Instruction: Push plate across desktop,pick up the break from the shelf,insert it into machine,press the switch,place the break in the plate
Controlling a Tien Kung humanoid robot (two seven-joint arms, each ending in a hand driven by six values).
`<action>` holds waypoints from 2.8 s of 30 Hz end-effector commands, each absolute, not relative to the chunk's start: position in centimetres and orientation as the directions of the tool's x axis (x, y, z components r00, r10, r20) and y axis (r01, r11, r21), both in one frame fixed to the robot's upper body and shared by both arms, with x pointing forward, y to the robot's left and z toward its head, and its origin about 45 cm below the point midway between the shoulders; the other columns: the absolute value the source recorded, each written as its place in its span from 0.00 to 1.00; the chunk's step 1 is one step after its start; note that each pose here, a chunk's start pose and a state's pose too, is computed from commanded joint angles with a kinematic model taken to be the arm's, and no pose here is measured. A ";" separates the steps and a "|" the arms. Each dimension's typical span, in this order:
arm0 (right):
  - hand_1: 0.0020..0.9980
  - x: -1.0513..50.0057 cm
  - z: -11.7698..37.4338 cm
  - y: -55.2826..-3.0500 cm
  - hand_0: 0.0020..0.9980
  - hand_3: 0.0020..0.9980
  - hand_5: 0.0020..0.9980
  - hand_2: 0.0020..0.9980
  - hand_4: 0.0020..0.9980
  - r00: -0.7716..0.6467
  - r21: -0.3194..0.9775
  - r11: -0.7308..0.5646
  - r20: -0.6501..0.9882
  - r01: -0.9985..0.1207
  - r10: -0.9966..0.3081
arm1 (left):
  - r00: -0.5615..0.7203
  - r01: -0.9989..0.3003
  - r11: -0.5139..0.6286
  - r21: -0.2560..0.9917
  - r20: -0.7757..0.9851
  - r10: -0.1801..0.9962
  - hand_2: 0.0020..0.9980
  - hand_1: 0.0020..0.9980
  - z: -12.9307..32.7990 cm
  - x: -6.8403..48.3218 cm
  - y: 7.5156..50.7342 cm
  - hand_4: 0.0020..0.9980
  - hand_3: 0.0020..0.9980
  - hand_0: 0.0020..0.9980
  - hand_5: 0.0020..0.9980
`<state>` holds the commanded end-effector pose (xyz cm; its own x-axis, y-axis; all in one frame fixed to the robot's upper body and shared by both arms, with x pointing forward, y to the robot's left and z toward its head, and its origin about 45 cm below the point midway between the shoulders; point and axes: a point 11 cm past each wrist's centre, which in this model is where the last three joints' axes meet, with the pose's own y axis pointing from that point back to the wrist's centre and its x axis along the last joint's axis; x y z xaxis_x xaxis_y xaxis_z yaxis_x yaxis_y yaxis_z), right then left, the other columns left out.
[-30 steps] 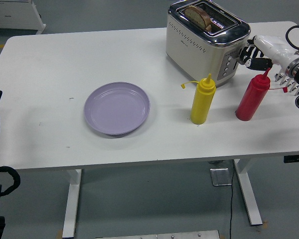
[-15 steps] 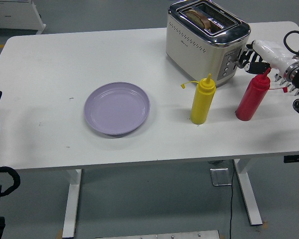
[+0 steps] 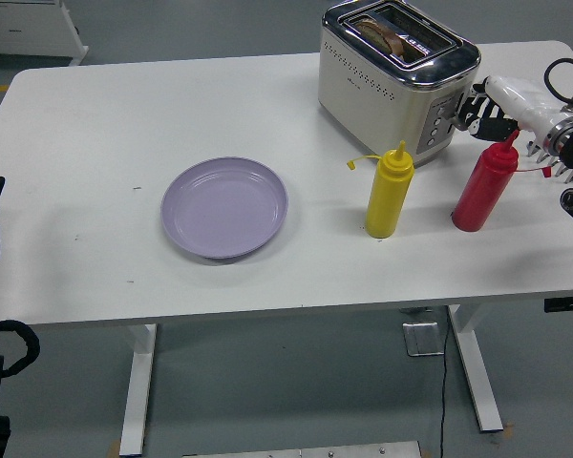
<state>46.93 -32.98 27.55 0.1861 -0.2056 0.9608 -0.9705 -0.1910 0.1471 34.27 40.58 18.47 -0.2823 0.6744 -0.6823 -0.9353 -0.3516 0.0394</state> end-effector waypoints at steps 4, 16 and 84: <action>0.51 47.0 28.4 -33.5 0.46 0.53 0.31 0.54 0.22 0.160 0.122 -0.180 0.962 -0.976 -0.219 | -0.286 -0.934 -0.354 0.042 -0.682 0.674 0.90 0.90 18.4 34.3 40.7 0.64 0.80 0.83 1.00; 0.58 47.3 32.1 -35.1 0.54 0.60 0.28 0.62 0.30 0.042 0.006 -0.131 0.963 -0.991 -0.267 | -0.296 -0.932 -0.359 0.051 -0.682 0.669 0.90 0.90 18.2 34.3 40.8 0.64 0.80 0.83 1.00; 0.78 54.5 37.5 -18.2 0.80 0.85 0.41 0.78 0.76 0.038 0.017 -0.068 0.946 -0.998 -0.323 | -0.291 -0.935 -0.351 0.052 -0.678 0.674 0.90 0.90 18.2 34.2 40.7 0.63 0.79 0.83 1.00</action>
